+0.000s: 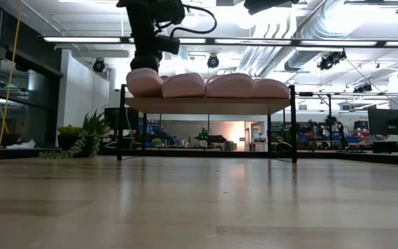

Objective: Pick and place slides into the shelf
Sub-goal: Adjust the pink slide

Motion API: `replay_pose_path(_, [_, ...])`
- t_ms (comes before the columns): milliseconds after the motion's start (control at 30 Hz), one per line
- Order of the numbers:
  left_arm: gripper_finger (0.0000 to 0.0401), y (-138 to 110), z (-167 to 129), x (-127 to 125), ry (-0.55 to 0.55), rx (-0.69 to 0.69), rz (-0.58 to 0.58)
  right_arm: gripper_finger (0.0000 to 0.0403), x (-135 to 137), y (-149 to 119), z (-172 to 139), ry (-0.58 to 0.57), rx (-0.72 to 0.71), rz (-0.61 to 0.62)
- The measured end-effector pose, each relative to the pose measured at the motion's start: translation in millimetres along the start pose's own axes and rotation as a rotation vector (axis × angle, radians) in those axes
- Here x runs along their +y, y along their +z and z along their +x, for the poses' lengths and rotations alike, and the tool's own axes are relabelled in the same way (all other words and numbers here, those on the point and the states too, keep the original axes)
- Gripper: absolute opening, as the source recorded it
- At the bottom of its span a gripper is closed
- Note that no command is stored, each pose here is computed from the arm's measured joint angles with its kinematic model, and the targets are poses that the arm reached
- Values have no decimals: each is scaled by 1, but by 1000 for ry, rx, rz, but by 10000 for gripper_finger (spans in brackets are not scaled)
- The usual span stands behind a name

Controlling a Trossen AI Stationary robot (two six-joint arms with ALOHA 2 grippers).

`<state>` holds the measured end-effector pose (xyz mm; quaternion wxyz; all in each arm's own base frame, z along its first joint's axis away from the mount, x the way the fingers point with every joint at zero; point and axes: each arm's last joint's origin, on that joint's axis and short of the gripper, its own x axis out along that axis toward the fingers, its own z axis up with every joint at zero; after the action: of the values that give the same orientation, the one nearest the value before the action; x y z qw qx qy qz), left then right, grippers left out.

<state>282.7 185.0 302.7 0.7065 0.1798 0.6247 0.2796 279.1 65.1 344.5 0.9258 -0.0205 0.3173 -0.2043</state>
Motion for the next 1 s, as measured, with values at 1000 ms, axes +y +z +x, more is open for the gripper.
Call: replay_pose_path(1000, [184, -1, -10, 1, 6, 36, 34, 142, 1, 2, 0, 14, -16, -2])
